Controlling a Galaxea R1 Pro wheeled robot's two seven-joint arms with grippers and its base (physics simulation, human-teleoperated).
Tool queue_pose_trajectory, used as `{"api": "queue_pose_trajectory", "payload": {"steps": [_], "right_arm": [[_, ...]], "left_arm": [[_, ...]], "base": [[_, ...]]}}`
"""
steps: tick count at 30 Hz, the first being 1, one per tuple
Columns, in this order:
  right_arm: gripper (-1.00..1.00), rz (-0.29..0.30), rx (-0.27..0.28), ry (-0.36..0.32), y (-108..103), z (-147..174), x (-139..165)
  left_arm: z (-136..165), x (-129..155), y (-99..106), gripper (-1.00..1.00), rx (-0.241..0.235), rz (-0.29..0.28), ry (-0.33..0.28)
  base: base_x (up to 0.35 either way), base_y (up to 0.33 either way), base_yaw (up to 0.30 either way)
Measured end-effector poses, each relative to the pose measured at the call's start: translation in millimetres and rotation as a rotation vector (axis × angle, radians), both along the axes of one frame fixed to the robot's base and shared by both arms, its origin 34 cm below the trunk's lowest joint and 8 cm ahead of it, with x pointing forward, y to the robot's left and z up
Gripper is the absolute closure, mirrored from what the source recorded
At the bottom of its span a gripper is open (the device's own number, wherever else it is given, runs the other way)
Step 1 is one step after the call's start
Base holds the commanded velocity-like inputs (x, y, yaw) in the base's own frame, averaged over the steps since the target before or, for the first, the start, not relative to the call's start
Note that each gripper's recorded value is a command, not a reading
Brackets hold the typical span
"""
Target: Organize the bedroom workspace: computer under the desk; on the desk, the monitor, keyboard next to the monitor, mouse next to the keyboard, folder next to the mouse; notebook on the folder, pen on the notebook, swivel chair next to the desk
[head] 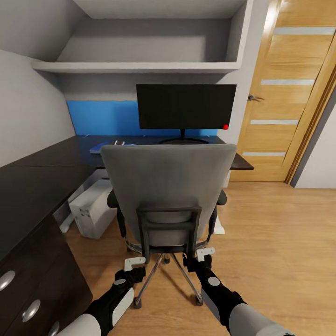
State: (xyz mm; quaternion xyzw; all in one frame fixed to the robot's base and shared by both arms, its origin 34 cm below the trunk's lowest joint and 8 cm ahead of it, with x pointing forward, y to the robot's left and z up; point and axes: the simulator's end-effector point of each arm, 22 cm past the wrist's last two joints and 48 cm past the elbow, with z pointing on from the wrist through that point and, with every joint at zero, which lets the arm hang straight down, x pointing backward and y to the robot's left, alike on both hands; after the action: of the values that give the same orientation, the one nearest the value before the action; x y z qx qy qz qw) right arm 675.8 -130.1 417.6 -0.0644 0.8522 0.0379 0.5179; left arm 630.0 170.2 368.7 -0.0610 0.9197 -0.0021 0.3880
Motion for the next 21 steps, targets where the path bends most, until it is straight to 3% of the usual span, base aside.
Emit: {"api": "queue_pose_trajectory", "payload": {"steps": [5, 11, 21], "right_arm": [[-1.00, 0.002, -0.001, 0.000, 0.3, -0.3, 0.0], [-1.00, 0.002, -0.001, 0.001, 0.3, -0.6, -0.1], [-1.00, 0.002, -0.001, 0.002, 0.3, -1.1, 0.0]], "left_arm": [[0.0, 0.2, 0.0, -1.00, 0.000, 0.000, 0.000], [-0.4, 0.2, 0.2, -1.00, 0.001, 0.000, 0.001], [-0.8, 0.2, 0.2, -1.00, 0.001, 0.000, 0.001]], "base": [[0.264, 0.000, 0.000], [0.034, 0.000, 0.000], [-0.220, 0.000, 0.000]]}}
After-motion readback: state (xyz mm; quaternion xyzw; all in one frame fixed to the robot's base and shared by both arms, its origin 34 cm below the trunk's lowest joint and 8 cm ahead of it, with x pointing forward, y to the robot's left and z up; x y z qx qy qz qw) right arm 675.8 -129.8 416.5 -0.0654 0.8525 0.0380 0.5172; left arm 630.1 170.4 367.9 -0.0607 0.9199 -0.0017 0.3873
